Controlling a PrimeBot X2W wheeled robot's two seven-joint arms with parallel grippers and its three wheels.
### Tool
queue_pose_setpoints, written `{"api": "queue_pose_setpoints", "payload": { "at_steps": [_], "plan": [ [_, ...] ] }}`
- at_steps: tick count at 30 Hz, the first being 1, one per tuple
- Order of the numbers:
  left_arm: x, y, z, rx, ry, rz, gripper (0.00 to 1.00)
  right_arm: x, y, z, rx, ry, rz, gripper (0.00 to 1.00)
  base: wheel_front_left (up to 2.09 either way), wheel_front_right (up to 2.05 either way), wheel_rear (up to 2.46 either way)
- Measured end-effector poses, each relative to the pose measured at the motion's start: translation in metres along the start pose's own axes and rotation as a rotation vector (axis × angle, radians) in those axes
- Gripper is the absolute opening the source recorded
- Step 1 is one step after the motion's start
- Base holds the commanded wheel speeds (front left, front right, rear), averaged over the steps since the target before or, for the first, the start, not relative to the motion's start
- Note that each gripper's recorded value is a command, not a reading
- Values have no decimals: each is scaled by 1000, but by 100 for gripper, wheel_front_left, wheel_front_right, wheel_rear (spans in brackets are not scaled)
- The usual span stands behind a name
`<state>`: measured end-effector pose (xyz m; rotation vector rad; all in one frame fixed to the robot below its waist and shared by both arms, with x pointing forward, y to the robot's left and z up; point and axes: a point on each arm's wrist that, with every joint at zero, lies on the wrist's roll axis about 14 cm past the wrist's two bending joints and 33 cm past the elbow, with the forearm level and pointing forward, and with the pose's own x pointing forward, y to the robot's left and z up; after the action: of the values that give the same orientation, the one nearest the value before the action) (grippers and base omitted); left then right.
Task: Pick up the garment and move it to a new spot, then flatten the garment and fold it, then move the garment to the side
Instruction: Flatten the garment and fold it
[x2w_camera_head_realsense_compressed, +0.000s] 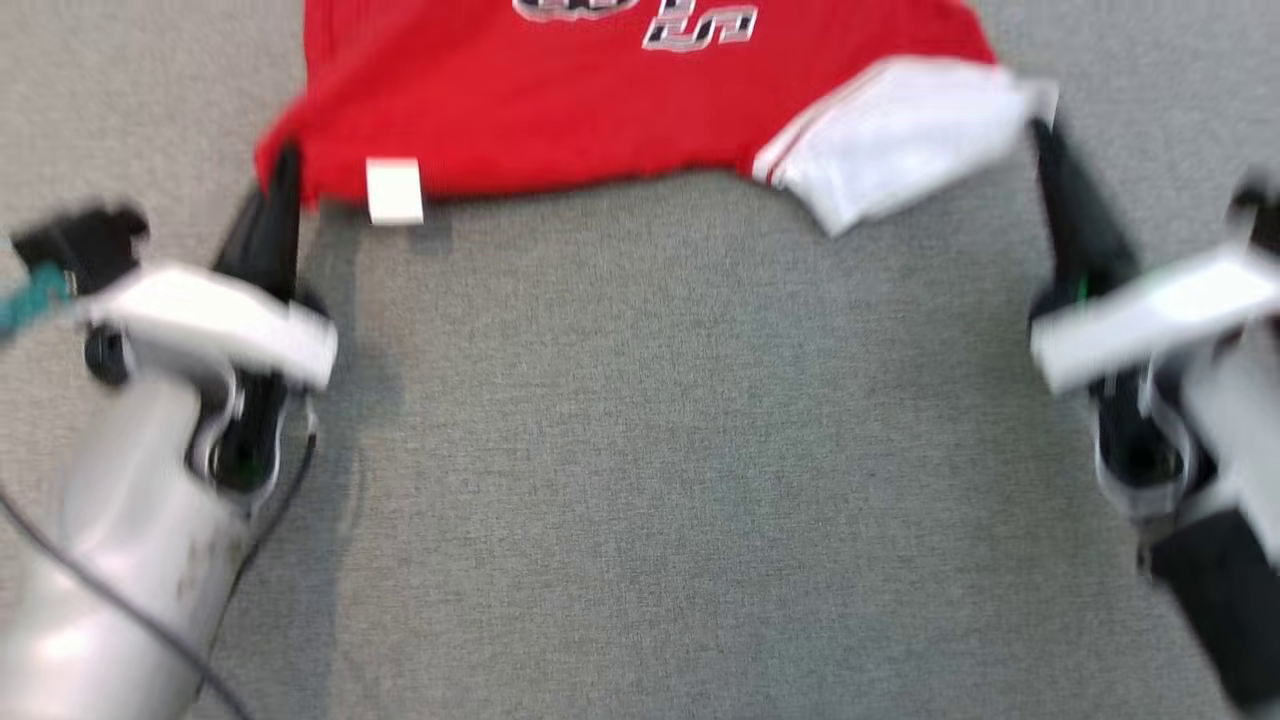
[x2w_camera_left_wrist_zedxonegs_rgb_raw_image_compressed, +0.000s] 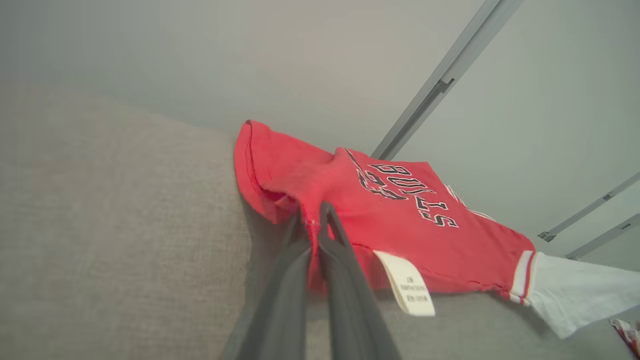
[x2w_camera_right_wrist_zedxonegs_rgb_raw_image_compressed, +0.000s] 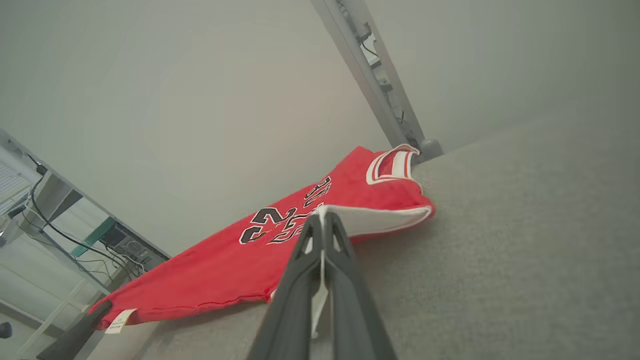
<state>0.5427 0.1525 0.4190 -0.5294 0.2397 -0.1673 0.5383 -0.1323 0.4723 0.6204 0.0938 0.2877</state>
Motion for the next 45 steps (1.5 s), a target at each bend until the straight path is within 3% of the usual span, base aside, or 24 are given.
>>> {"api": "queue_pose_setpoints", "payload": {
  "at_steps": [6, 11, 26, 37, 45],
  "plan": [
    [-65, 14, -14, -4, 23, 36, 0, -88, -14, -30, 105, 64, -99, 0, 0, 0, 0],
    [-112, 11, -8, 7, 23, 62, 0, -149, -19, -35, 143, 79, -169, 0, 0, 0, 0],
    [-205, -12, -2, 32, 112, 165, 0, -245, 12, -40, 151, 289, -194, 0, 0, 0, 0],
    [-219, -19, 6, 38, 141, 177, 0, -254, 28, -26, 126, 322, -209, 0, 0, 0, 0],
    [-203, -22, 6, -2, 157, 162, 0, -212, 36, -10, 111, 317, -141, 0, 0, 0, 0]
  ]
}}
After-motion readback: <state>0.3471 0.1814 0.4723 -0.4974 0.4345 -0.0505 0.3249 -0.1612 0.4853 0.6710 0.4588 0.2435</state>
